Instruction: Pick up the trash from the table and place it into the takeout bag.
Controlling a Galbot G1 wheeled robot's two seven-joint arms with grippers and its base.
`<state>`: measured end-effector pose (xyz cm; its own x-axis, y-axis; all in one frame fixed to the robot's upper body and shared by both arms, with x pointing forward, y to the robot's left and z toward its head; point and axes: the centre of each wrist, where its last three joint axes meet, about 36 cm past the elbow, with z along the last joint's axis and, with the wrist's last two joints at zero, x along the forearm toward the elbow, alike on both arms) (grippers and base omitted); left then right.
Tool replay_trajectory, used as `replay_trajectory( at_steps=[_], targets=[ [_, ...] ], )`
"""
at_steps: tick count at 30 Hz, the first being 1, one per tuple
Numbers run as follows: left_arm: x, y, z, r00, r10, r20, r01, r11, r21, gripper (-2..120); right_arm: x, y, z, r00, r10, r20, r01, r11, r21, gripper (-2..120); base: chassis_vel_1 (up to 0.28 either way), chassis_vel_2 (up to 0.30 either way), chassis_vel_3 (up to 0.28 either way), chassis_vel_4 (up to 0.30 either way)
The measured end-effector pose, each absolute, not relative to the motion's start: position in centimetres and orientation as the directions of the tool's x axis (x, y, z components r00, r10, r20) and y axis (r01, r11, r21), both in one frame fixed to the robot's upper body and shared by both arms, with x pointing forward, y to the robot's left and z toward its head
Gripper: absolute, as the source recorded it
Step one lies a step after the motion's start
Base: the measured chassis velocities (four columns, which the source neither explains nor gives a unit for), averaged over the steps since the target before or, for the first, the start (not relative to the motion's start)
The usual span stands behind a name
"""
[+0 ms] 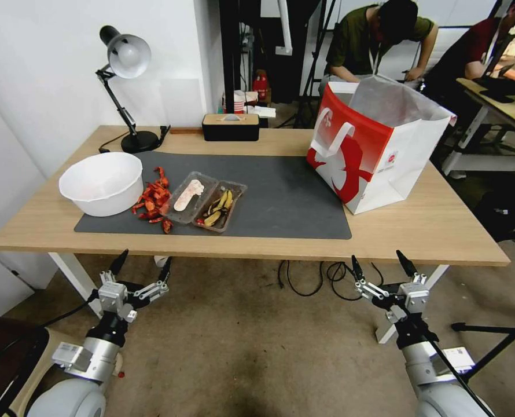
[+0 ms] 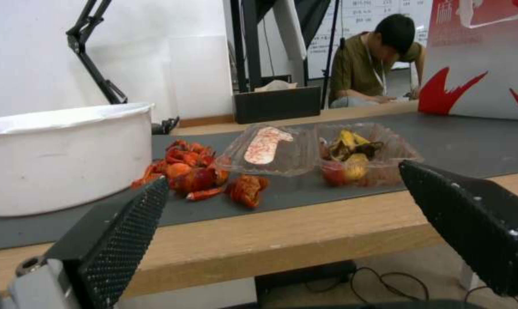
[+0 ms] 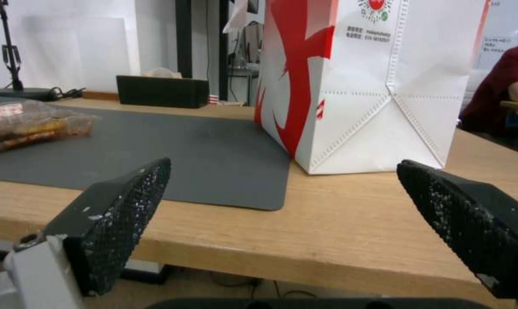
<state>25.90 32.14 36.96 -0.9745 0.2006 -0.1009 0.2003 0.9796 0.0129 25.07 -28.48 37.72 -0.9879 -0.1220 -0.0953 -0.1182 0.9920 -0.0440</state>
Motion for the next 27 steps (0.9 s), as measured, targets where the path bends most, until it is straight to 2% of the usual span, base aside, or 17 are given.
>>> replay_trajectory(
  at_steps=[27],
  targets=[
    [26.0,32.11,36.98,-0.974,0.202,-0.103,0.202,0.979,0.012,100,24.1,-27.85,37.94,-0.988,-0.129,-0.087,-0.126,0.991,-0.033,100,0.0,0.0,0.0,0.0]
  ],
)
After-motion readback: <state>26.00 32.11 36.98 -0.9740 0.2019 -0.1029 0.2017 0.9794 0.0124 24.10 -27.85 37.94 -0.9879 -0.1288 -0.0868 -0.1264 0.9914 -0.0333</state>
